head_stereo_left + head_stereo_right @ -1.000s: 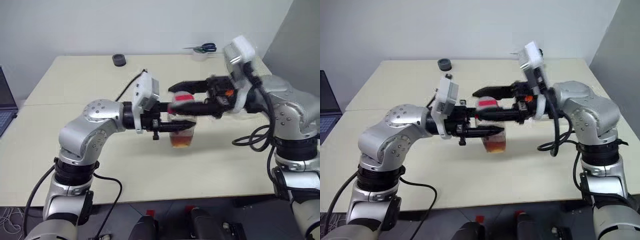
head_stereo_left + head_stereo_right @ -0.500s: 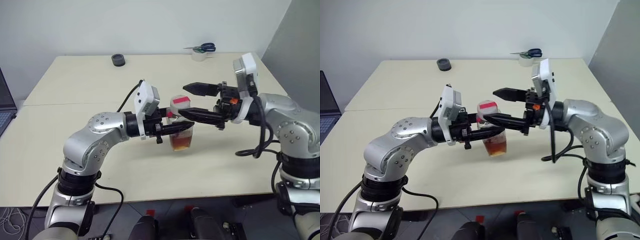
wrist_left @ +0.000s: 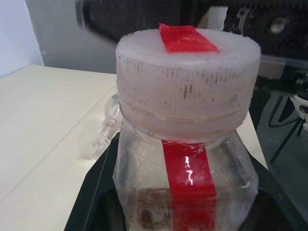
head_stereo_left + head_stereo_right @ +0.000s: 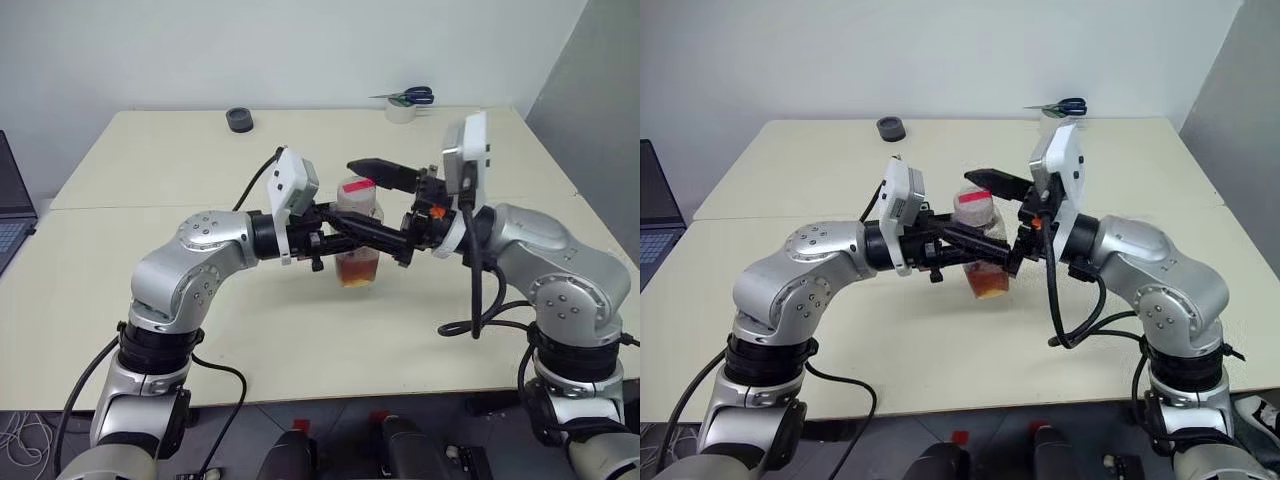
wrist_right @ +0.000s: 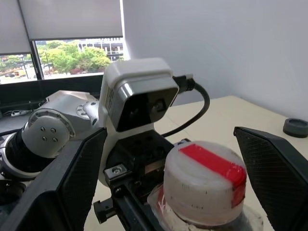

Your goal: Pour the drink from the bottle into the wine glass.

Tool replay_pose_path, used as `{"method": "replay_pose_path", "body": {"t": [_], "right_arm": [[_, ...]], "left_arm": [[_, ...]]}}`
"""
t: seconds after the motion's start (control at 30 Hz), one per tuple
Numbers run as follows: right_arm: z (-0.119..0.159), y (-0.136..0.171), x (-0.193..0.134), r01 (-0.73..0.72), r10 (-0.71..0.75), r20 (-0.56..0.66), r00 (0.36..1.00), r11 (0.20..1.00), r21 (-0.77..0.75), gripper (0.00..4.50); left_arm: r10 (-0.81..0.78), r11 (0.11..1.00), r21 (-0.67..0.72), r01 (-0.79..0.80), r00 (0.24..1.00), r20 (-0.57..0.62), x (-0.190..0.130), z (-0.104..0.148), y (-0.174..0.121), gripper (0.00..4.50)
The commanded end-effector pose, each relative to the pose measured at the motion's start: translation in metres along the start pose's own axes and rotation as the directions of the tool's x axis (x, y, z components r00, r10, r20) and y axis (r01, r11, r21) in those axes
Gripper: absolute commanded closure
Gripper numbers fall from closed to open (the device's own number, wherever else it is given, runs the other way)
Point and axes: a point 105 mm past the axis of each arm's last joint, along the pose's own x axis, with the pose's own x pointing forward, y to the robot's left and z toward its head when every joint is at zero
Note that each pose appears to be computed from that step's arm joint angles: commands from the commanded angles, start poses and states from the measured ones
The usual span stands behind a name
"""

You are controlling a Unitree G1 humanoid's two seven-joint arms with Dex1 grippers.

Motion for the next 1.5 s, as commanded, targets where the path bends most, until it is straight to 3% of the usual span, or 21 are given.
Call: {"method": "replay_pose_path", "body": {"t": [0.03, 0.27, 0.53, 0.67, 0.77, 1.0, 1.03, 1.2, 1.4, 1.5], "right_arm": [[0.008, -0.006, 0.001, 0.022, -0.020, 0.035, 0.999, 0.999, -0.047, 0.38], [0.008, -0.006, 0.001, 0.022, -0.020, 0.044, 0.999, 0.999, -0.042, 2.65], [0.008, -0.005, 0.001, 0.014, -0.013, 0.048, 0.999, 1.000, -0.018, 2.67], [0.008, 0.004, 0.001, -0.190, 0.190, -0.013, 0.982, 0.982, -0.017, 2.67], [0.005, 0.008, 0.001, -0.348, 0.347, -0.078, 0.935, 0.938, 0.008, 2.67], [-0.002, -0.009, 0.009, -0.432, 0.430, -0.121, 0.895, 0.902, 0.006, 2.67], [-0.002, -0.013, 0.006, -0.427, 0.425, -0.121, 0.897, 0.904, 0.011, 1.90], [0.003, -0.020, -0.014, -0.334, 0.329, -0.139, 0.934, 0.943, -0.010, 0.19], [0.007, -0.004, -0.029, -0.242, 0.240, -0.121, 0.963, 0.970, 0.001, 0.04], [0.008, -0.002, -0.028, -0.155, 0.152, -0.097, 0.984, 0.988, -0.022, 0.04]], "left_arm": [[0.005, 0.997, 0.075, -0.008, 0.999, 0.040, -0.003, 0.018, 0.002, 2.64], [0.008, 0.997, 0.078, -0.011, 0.999, 0.039, -0.005, 0.019, 0.002, 2.64], [-0.034, 0.998, 0.055, 0.032, 0.998, 0.044, -0.002, 0.016, -0.011, 2.64], [-0.162, 0.985, 0.063, 0.159, 0.986, 0.039, -0.004, 0.015, -0.041, 2.64], [-0.256, 0.964, 0.073, 0.254, 0.966, 0.019, -0.010, 0.019, -0.058, 2.64], [-0.272, 0.959, 0.072, 0.272, 0.962, -0.013, -0.018, 0.020, -0.058, 2.64], [-0.260, 0.963, 0.074, 0.260, 0.966, -0.017, -0.020, 0.020, -0.057, 2.64], [-0.181, 0.979, 0.087, 0.182, 0.983, -0.025, -0.026, 0.018, -0.045, 2.64], [-0.092, 0.994, 0.064, 0.093, 0.996, -0.021, -0.030, 0.014, -0.025, 2.64], [-0.035, 0.997, 0.061, 0.038, 0.998, -0.047, -0.031, -0.002, -0.012, 2.64]]}}
